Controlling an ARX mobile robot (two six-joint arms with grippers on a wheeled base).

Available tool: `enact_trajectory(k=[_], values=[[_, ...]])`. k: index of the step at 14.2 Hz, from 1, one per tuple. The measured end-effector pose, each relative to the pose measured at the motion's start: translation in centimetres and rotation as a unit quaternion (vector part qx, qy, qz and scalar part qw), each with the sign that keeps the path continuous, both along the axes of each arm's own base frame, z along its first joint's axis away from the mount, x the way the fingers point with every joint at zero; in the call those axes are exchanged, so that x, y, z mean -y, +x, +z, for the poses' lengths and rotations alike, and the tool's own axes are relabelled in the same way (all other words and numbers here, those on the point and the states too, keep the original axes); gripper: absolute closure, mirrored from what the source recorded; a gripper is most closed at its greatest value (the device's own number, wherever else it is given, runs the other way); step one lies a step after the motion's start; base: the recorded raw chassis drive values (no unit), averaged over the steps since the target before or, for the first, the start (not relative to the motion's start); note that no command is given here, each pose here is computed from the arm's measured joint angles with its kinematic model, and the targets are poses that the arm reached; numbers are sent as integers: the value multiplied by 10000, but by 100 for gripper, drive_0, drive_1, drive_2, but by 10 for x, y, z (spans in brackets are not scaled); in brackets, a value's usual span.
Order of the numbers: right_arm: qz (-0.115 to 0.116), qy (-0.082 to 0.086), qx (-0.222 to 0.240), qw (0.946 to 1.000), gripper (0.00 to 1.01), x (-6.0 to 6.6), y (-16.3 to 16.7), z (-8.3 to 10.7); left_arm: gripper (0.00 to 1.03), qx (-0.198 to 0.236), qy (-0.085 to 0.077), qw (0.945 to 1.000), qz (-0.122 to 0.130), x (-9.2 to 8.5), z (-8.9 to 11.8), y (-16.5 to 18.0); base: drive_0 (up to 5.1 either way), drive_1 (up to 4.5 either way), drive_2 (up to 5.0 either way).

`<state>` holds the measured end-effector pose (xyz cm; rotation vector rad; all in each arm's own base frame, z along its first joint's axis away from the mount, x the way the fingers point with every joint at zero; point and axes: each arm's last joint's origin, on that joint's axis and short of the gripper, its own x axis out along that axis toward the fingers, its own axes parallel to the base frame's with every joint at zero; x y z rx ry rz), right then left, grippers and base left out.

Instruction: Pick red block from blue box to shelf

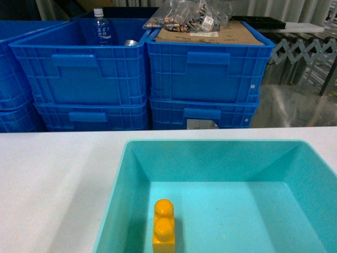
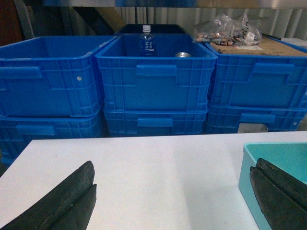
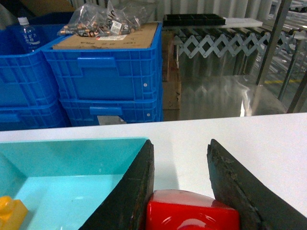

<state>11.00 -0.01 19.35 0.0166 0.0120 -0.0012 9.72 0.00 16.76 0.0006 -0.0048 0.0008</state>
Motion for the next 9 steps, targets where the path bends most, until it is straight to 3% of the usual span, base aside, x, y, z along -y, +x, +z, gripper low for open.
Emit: enact_trajectory(k=[2, 3, 9], values=[[9, -47, -109, 9999, 73, 0, -9, -9, 5, 0, 0, 10000, 0, 0, 0, 0, 0, 0, 0], [8, -51, 55, 10000, 73, 0, -12, -9, 5, -6, 0, 10000, 0, 0, 0, 0, 0, 0, 0], [8, -51, 17, 10000, 73, 0, -12, -9, 5, 0, 0, 10000, 0, 0, 0, 0, 0, 0, 0]])
